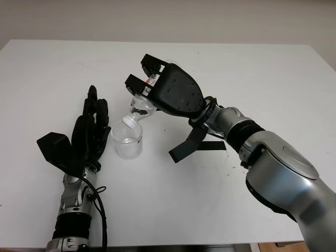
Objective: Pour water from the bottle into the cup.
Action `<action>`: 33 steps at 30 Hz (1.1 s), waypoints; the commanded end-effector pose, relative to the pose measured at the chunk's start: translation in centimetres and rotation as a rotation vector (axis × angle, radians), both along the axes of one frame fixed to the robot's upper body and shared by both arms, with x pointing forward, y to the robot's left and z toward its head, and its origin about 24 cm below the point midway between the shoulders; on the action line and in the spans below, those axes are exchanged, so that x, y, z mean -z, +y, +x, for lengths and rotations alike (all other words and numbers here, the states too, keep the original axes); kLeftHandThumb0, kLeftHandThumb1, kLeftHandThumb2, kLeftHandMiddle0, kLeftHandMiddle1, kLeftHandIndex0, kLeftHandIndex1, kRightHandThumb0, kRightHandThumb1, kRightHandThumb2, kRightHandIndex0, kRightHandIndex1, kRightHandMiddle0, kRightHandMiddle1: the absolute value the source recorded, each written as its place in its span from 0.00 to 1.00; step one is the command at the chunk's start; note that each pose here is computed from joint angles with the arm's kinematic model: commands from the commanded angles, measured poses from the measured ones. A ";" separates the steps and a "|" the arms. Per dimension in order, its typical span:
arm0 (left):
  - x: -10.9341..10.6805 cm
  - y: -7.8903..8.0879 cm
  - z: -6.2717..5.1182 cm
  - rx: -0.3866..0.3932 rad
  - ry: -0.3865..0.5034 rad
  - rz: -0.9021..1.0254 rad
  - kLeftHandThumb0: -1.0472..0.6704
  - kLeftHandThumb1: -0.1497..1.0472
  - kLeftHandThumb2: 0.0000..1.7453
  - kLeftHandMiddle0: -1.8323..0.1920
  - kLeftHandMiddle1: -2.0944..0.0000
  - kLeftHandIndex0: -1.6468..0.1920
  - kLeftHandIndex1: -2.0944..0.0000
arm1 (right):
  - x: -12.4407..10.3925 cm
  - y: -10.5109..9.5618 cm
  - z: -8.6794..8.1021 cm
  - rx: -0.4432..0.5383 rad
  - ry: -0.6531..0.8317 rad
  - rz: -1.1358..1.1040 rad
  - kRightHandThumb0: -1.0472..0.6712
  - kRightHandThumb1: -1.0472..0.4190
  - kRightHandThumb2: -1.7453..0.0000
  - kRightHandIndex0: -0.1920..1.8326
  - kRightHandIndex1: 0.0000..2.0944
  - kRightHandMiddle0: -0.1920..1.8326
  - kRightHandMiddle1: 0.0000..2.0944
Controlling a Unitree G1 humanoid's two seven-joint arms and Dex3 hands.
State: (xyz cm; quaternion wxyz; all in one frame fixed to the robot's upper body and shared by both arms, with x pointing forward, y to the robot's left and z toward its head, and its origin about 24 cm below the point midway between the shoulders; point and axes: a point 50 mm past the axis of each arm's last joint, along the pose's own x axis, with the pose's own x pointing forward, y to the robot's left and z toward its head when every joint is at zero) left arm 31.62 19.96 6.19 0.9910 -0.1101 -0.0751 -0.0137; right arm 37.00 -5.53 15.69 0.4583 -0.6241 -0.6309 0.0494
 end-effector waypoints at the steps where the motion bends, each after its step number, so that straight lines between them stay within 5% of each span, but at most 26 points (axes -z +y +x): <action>1: 0.1 -0.2 0.1 0.001 -0.002 -0.009 0.21 1.00 0.35 0.96 0.97 0.97 0.97 | -1.5 0.3 0.3 -0.008 -0.033 0.023 0.30 0.00 0.77 0.68 1.00 0.45 1.00; 9: 0.1 -0.2 0.0 0.009 -0.005 -0.008 0.21 1.00 0.35 0.97 0.98 0.98 0.98 | -1.4 0.2 0.3 -0.005 0.280 0.291 0.34 0.00 0.86 0.70 1.00 0.42 1.00; 17: 0.3 0.0 -0.1 0.010 -0.002 -0.015 0.20 1.00 0.34 0.97 0.98 0.98 0.98 | -1.1 -0.8 1.1 0.015 0.690 0.661 0.38 0.00 0.83 0.81 1.00 0.64 1.00; 26: 0.3 0.1 -0.3 0.009 0.004 -0.007 0.20 1.00 0.34 0.97 0.97 0.98 0.98 | 0.9 -3.6 1.5 -0.054 1.148 0.966 0.39 0.00 0.77 0.79 1.00 0.60 1.00; 33: 0.2 0.2 -0.3 0.008 0.006 -0.005 0.21 1.00 0.34 0.97 0.97 0.98 0.98 | 3.7 -7.2 0.0 -0.092 1.393 1.147 0.38 0.00 0.76 0.75 1.00 0.59 1.00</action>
